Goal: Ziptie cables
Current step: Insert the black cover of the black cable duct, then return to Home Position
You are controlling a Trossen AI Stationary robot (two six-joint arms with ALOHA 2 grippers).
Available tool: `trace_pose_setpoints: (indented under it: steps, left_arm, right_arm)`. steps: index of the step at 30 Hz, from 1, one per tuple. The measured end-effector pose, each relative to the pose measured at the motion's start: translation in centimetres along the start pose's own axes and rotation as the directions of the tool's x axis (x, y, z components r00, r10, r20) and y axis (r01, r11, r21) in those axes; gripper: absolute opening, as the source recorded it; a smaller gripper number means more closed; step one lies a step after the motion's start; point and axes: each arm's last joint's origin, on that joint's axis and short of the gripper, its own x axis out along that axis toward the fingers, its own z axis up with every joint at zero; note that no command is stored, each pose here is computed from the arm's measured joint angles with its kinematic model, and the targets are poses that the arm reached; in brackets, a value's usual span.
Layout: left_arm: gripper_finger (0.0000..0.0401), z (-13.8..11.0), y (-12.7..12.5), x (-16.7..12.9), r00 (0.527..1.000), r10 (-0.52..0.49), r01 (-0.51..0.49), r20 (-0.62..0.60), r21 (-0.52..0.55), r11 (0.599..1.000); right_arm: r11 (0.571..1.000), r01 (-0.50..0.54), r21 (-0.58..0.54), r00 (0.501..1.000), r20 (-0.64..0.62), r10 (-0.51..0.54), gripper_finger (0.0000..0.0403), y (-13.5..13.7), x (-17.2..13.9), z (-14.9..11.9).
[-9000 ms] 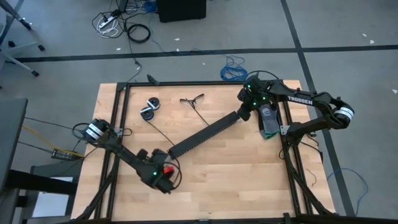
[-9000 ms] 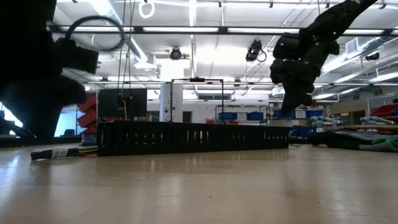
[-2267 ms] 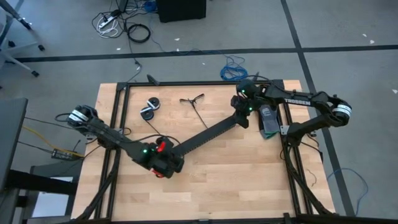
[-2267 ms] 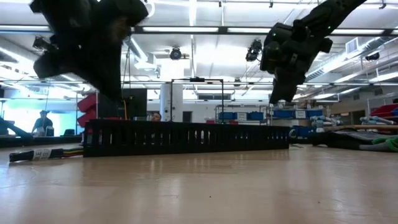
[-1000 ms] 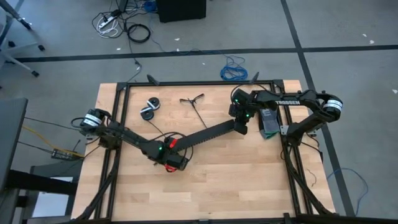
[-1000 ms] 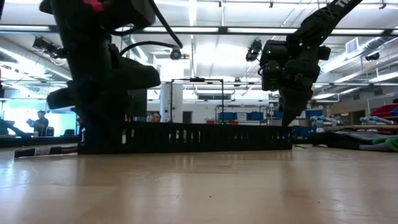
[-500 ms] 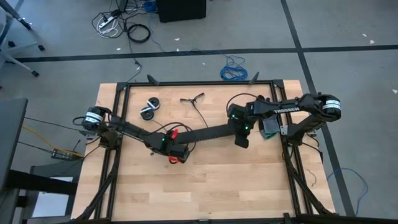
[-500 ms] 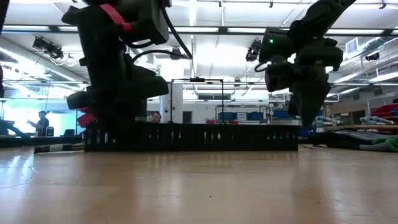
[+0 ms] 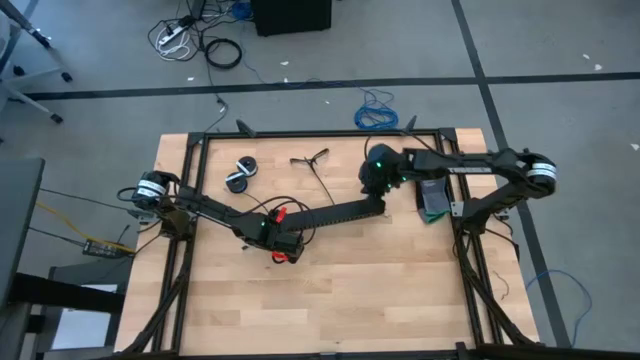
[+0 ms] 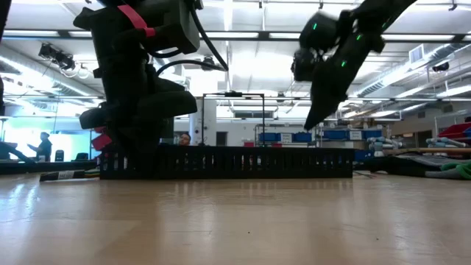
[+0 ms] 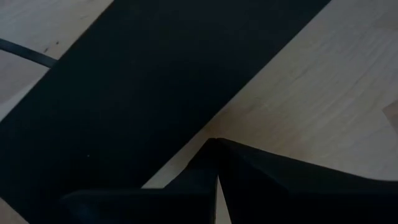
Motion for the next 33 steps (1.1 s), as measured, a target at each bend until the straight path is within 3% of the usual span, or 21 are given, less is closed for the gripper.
trace_pose_setpoints:
  steps: [7,18,25,29,33]
  left_arm:
    - [0.0000,0.0,-0.1,0.0,1.000,-0.008,0.008,-0.006,0.004,1.000]
    - [0.0000,-0.1,-0.1,0.0,1.000,-0.014,0.015,-0.024,0.008,1.000]
    - [0.0000,-0.1,-0.1,0.0,1.000,-0.012,0.013,-0.023,0.017,1.000]
    - [0.0000,-0.2,0.0,-0.6,1.000,0.013,-0.013,0.008,0.031,0.999]
    - [0.0000,0.4,-0.3,-3.5,0.997,0.025,-0.030,0.066,0.067,0.997]
  right_arm:
    - [0.998,0.005,0.064,0.994,-0.108,0.002,0.0000,-3.9,3.4,-1.0]
    - [0.982,-0.167,0.091,0.954,-0.238,0.184,0.0000,-1.2,3.5,-2.2]
    - [0.965,-0.234,0.119,0.934,-0.249,0.258,0.0000,0.2,3.5,-2.2]
    - [0.985,-0.157,0.073,0.961,-0.218,0.169,0.0000,0.4,2.9,-1.9]
    - [0.989,-0.122,0.083,0.986,-0.103,0.130,0.0000,-0.5,0.4,-1.0]
